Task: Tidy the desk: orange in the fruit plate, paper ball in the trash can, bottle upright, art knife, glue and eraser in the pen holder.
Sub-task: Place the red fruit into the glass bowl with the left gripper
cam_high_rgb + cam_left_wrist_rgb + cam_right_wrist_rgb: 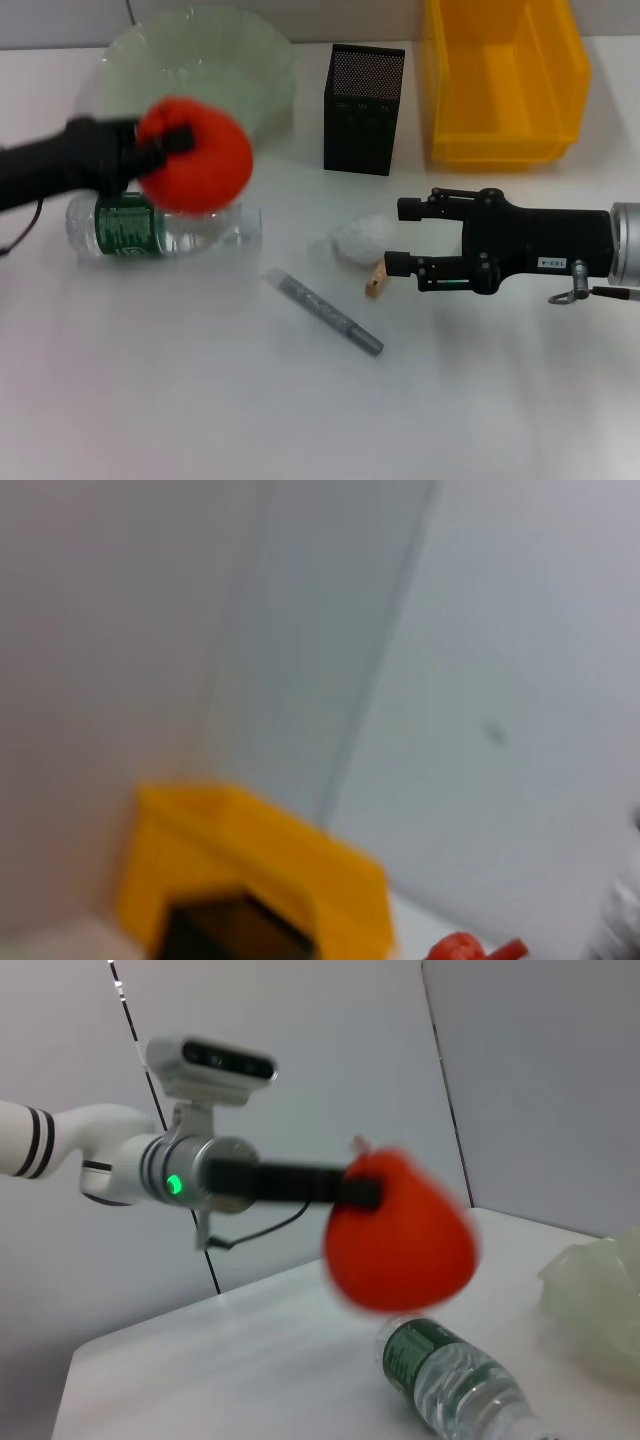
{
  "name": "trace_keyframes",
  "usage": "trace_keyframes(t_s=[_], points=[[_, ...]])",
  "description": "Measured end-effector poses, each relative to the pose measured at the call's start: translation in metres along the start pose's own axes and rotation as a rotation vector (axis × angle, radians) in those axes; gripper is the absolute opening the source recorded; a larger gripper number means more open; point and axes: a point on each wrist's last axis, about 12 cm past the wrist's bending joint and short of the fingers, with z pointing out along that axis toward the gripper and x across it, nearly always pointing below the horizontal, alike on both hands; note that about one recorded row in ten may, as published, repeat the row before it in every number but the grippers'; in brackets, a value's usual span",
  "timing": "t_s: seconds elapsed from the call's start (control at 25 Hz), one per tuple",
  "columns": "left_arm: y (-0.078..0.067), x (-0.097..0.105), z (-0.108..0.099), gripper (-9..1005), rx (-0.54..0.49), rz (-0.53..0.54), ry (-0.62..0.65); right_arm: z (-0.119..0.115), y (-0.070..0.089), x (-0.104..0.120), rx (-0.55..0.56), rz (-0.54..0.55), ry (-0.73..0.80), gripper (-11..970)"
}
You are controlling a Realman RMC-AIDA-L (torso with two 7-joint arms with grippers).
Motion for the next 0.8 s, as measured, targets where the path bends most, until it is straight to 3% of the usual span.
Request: trace_keyframes(t_s=[0.12, 0.28, 0.48, 0.8], points=[[0.006, -0.006, 0.01, 161, -0.05, 0.015, -0.056, 0.0, 0.0, 0.0, 0.001, 0.001, -0.002, 766], [0.024, -0.013, 0.037, 127, -0.22, 0.016, -0.117, 0.0, 0.0, 0.0, 0.001, 0.004, -0.004, 765], [0.046, -0.008, 0.071, 95, -0.418, 0.03, -0.106, 0.003, 0.001, -0.001, -0.002, 0.003, -0.01, 765], [0.06, -0.003, 0.101, 127, -0.612, 0.1, -0.07, 0.005, 0.001, -0.001, -0.005, 0.003, -0.014, 765]])
